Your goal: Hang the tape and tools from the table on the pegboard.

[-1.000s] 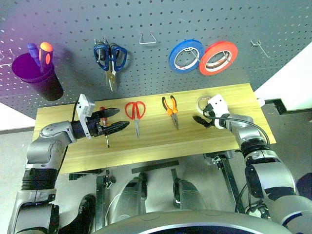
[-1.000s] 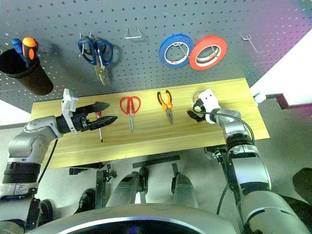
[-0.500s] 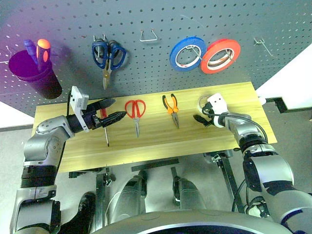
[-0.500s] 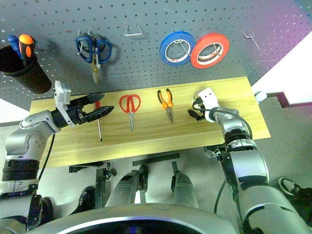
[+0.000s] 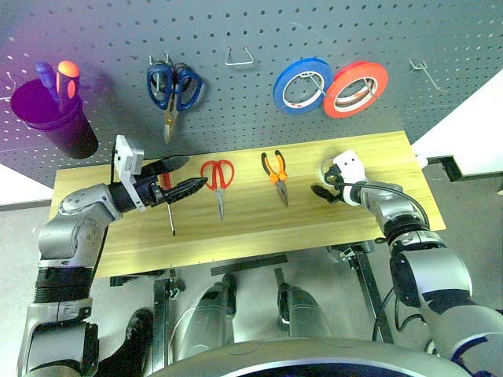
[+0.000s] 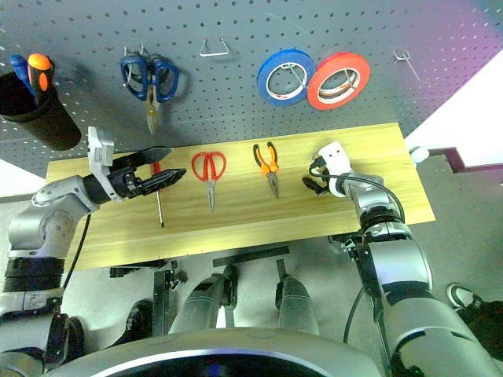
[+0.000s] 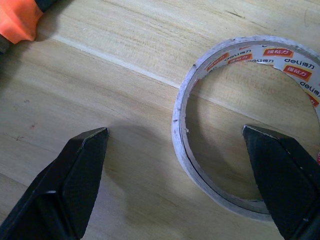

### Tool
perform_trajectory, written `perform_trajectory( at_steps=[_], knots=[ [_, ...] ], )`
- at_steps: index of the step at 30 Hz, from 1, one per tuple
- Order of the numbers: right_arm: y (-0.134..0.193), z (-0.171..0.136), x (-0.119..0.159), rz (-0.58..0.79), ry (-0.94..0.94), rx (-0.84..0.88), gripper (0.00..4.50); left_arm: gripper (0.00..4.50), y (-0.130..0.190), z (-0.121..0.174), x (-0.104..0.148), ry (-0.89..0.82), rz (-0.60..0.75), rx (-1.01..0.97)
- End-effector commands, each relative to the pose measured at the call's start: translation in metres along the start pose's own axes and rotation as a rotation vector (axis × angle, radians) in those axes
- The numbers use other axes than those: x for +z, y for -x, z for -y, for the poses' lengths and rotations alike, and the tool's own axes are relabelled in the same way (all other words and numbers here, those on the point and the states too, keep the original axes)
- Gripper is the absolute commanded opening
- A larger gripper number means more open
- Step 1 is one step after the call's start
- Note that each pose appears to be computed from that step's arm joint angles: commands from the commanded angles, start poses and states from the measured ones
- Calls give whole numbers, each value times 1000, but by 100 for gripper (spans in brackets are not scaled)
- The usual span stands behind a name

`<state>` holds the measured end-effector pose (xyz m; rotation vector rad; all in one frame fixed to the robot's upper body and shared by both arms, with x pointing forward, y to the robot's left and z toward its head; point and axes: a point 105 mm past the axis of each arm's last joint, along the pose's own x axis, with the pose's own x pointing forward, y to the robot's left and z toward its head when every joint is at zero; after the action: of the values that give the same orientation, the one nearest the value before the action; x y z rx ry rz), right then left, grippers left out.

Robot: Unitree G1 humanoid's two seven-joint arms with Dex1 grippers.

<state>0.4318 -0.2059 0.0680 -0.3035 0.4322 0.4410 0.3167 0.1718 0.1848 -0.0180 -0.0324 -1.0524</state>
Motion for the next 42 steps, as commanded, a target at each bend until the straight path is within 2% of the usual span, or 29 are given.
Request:
perform_trajectory(
  at_steps=[1,13,17,27,34,42],
  knots=[
    [-2,-6,-9,-27,-20,26,450,447,0,14,9,-44,-3,-67],
    [-2,-8,-12,-43,-9,37,450,447,0,19,18,-86,3,-110],
    [-1,-4,-12,-46,0,18,359,450,2,22,24,-133,6,-125],
    [-2,-6,-11,-44,10,27,14,450,1,23,26,-180,-2,-133],
    [-1,-7,-14,-47,3,37,5,450,1,25,22,-174,-2,-130],
    [1,-6,-3,35,-52,24,5,450,-4,25,21,-158,14,-139]
  ],
)
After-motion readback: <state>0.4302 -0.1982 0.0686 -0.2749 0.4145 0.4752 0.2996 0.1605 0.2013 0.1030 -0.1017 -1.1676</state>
